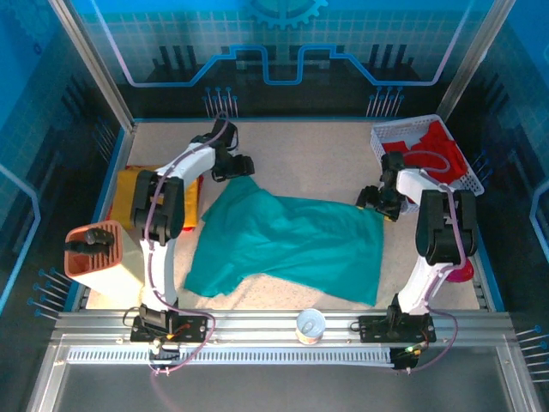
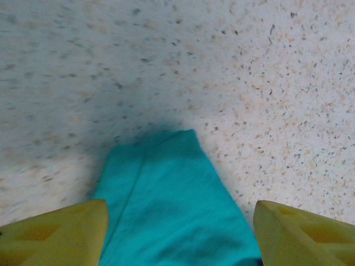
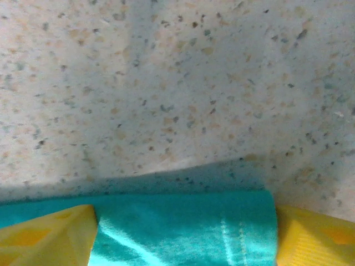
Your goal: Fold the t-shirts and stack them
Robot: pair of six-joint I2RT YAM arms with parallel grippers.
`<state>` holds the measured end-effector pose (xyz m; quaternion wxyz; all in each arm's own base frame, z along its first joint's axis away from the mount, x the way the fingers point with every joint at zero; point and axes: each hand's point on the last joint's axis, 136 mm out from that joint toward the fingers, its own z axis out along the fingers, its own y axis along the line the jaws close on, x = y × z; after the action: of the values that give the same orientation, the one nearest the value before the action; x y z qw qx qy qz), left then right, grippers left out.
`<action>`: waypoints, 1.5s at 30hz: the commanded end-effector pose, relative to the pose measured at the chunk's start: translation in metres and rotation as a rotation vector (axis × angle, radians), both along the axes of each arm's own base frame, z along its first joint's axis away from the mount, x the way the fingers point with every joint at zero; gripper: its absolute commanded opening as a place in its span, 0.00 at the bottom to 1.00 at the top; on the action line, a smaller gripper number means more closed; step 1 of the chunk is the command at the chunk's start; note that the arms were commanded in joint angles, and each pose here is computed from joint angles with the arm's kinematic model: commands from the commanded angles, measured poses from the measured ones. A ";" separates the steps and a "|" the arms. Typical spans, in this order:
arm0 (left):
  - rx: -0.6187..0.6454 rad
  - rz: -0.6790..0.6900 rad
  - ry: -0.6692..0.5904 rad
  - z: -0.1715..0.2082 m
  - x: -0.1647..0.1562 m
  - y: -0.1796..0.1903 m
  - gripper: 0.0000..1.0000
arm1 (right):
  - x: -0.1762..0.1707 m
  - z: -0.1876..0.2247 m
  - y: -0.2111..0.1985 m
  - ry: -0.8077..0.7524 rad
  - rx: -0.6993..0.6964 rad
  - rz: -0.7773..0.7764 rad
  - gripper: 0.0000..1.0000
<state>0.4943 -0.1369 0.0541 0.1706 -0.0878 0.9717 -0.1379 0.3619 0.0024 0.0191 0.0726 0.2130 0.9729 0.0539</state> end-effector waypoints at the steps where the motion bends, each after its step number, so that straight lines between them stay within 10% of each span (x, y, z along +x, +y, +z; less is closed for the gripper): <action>1: -0.010 0.004 0.076 -0.019 -0.006 -0.013 0.68 | 0.001 -0.009 0.005 0.026 -0.005 0.029 0.72; 13: 0.012 0.017 0.112 -0.031 0.006 -0.010 0.22 | 0.020 0.010 0.016 -0.031 -0.013 0.067 0.00; 17: 0.026 0.029 0.083 -0.011 0.019 -0.001 0.00 | 0.039 0.033 0.015 -0.106 -0.017 0.064 0.00; 26: 0.037 0.031 -0.064 0.069 0.008 0.019 0.00 | 0.046 0.096 0.008 -0.262 -0.049 0.067 0.00; 45: 0.001 0.245 -0.067 0.057 -0.261 0.077 0.13 | -0.169 0.073 0.050 -0.143 0.078 0.062 0.06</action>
<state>0.2543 -0.0666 0.1278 0.2493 -0.1666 0.9448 -0.1318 0.2296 0.0442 0.1171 0.2113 0.1509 0.9601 0.1038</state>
